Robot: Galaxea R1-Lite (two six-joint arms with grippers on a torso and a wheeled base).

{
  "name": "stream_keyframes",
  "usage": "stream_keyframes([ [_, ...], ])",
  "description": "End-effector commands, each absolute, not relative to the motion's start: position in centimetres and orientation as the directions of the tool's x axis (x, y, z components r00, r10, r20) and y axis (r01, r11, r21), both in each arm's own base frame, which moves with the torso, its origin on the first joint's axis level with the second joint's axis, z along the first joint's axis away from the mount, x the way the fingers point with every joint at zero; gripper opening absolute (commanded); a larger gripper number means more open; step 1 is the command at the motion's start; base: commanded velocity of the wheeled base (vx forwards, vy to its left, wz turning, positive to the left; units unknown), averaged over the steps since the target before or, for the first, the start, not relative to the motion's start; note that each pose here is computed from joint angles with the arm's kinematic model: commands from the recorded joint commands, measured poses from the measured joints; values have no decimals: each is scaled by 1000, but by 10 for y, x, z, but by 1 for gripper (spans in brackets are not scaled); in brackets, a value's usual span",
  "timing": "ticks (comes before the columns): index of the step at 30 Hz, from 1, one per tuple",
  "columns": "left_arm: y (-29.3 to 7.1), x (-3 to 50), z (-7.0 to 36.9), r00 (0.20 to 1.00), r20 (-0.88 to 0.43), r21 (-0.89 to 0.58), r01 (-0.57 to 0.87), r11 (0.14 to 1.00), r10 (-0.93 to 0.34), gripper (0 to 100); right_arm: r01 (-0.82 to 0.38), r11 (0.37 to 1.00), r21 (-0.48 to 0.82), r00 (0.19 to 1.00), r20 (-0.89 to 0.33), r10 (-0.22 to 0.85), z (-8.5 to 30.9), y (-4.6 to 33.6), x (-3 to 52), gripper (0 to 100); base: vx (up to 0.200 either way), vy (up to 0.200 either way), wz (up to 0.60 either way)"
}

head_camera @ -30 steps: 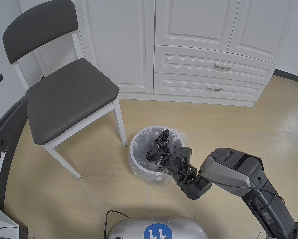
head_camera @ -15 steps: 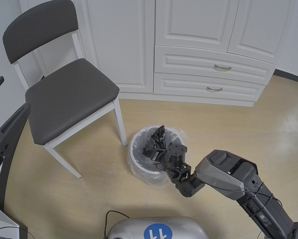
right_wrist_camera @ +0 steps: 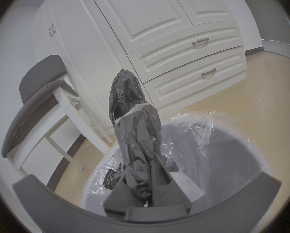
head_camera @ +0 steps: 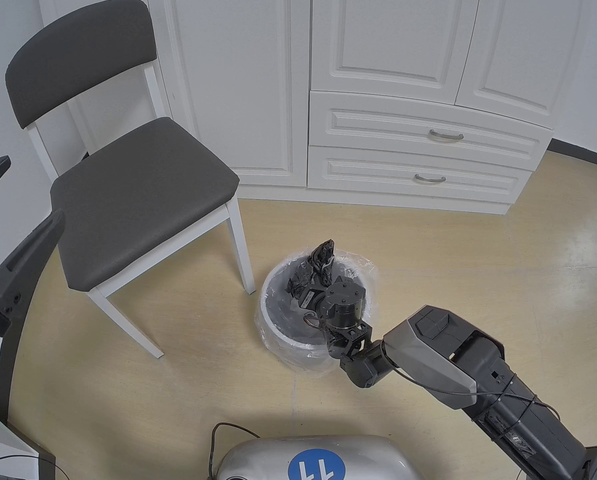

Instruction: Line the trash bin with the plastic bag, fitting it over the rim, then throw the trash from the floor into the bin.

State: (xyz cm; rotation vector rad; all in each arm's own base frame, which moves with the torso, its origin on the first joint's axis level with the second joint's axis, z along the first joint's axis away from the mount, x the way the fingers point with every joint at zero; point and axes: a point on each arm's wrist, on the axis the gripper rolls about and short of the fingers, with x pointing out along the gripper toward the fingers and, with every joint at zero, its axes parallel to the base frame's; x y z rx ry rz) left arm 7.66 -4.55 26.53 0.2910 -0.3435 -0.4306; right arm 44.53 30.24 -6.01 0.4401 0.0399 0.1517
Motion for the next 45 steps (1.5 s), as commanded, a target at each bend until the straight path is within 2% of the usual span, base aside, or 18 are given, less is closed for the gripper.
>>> stream_keyframes([
  [1, -47, 79, 263, 855, 248, 347, 360, 866, -455, 100, -44, 917, 395, 998, -17, 55, -72, 308, 457, 0, 0, 0, 0],
  [13, -46, 77, 264, 853, 257, 347, 357, 867, -454, 100, -39, 916, 398, 998, -31, 56, -71, 302, 448, 0, 0, 0, 0],
  [17, -46, 76, 264, 853, 259, 347, 356, 868, -453, 100, -105, 905, 412, 989, -47, 137, -72, 302, 433, 0, 0, 0, 0],
  [18, -46, 77, 264, 852, 254, 348, 360, 866, -457, 100, -147, 899, 412, 981, -54, 185, -73, 301, 425, 0, 0, 0, 0],
  [23, -47, 78, 262, 854, 246, 349, 363, 864, -458, 100, -202, 893, 402, 959, -106, 265, -72, 295, 410, 0, 0, 0, 0],
  [45, -46, 77, 262, 853, 250, 353, 361, 863, -459, 100, -197, 884, 423, 965, -77, 251, -73, 297, 415, 0, 0, 0, 0],
])
